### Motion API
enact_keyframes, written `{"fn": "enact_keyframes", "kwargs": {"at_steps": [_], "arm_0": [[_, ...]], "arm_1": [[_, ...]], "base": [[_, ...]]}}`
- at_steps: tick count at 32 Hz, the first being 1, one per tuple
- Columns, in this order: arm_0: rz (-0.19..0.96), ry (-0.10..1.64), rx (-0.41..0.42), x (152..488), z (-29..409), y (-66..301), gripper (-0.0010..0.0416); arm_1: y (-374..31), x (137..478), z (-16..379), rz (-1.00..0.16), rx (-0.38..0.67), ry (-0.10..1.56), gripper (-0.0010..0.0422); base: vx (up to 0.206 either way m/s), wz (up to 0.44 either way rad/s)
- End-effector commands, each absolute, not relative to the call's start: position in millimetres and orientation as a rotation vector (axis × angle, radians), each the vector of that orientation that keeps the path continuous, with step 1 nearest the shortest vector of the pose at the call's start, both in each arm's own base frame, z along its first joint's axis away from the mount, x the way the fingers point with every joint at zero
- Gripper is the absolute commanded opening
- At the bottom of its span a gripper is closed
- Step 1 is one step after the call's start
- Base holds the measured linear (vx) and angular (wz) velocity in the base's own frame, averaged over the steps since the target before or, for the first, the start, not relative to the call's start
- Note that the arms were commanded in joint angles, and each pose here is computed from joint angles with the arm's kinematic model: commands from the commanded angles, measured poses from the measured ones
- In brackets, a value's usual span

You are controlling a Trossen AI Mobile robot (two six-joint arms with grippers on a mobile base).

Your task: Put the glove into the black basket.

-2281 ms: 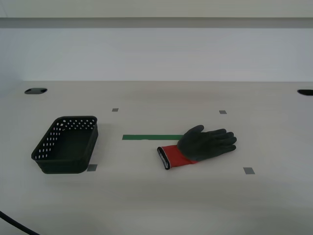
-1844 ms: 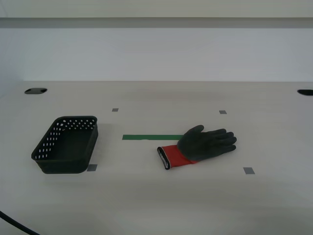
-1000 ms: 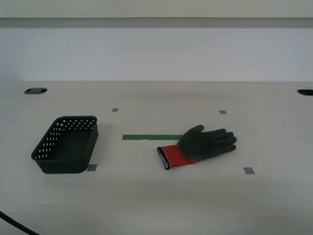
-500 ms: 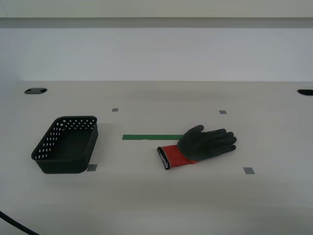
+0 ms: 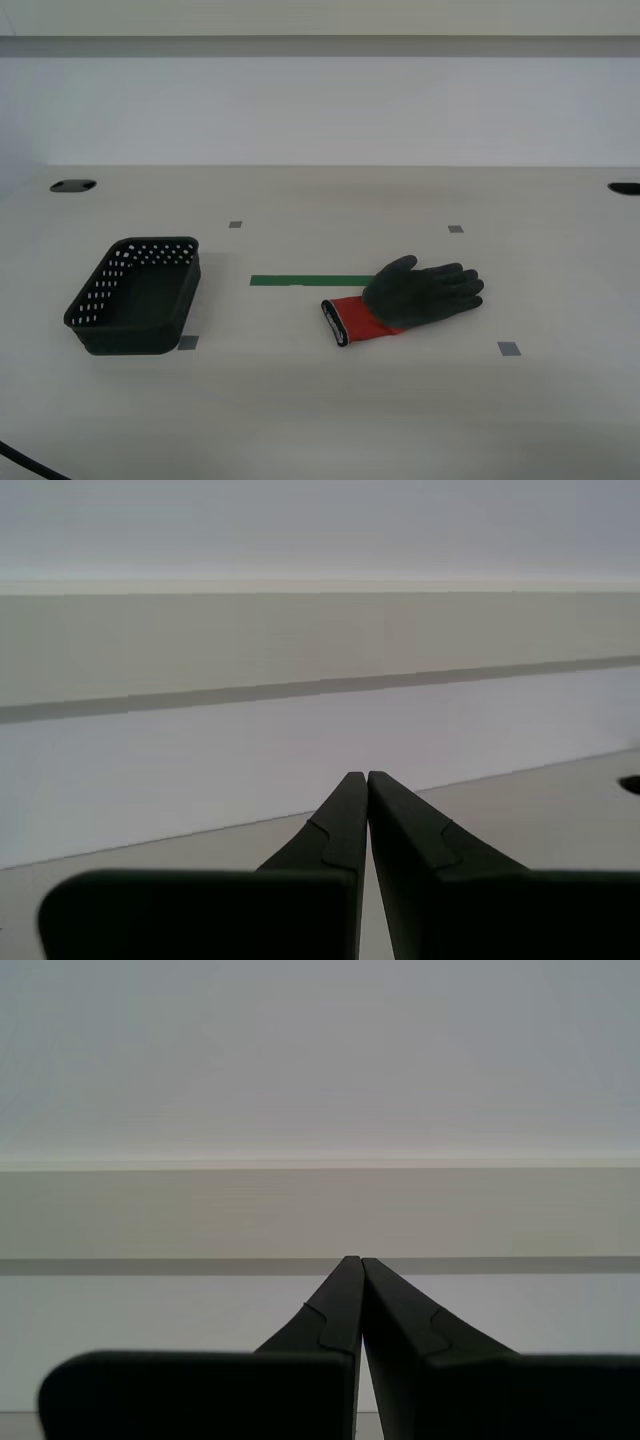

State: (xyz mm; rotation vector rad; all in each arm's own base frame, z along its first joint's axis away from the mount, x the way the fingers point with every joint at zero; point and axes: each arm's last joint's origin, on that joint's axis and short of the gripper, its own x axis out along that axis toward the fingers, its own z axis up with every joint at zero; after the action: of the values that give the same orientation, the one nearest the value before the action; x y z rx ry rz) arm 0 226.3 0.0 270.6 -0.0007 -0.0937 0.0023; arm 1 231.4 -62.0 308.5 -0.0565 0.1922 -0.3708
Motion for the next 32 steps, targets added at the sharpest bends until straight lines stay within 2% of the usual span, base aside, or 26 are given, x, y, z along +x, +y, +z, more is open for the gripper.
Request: {"fn": "enact_keyframes", "kwargs": {"at_steps": [1,10,14,15,20,24,26,32], "arm_0": [[0.003,-0.097,-0.001,226.3,271.3,0.1,0.0001],[0.003,-0.097,-0.001,226.3,271.2,0.0,0.0001],[0.003,-0.098,-0.001,226.3,271.3,0.0,0.0001],[0.003,-0.097,-0.001,226.3,271.3,0.1,0.0001],[0.002,-0.099,-0.001,226.3,271.4,0.0,0.0001],[0.002,-0.077,-0.001,226.5,269.3,0.0,0.0001],[0.003,-0.067,-0.001,226.6,268.4,0.0,0.0001],[0.003,-0.060,-0.001,226.6,267.7,0.1,0.0001]], "arm_1": [[-88.8,234.3,312.5,-0.470,-0.033,0.244,0.0000],[-168.1,279.2,283.6,-0.638,0.056,0.513,0.0000],[-214.0,303.3,264.4,-0.739,0.223,0.595,0.0000],[-235.2,313.7,254.4,-0.770,0.267,0.661,0.0000],[-281.3,333.1,231.9,-0.861,0.307,0.736,0.0000],[-313.9,349.6,205.3,-0.892,0.327,0.768,0.0000],[-337.1,362.1,178.6,-0.906,0.347,0.810,0.0000],[-365.8,377.8,119.2,-0.905,0.399,0.973,0.0000]], "base": [[0.000,0.000],[0.000,0.000],[0.000,0.000],[0.000,0.000],[-0.002,0.008],[0.000,0.000],[0.000,0.000],[0.000,0.000]]}}
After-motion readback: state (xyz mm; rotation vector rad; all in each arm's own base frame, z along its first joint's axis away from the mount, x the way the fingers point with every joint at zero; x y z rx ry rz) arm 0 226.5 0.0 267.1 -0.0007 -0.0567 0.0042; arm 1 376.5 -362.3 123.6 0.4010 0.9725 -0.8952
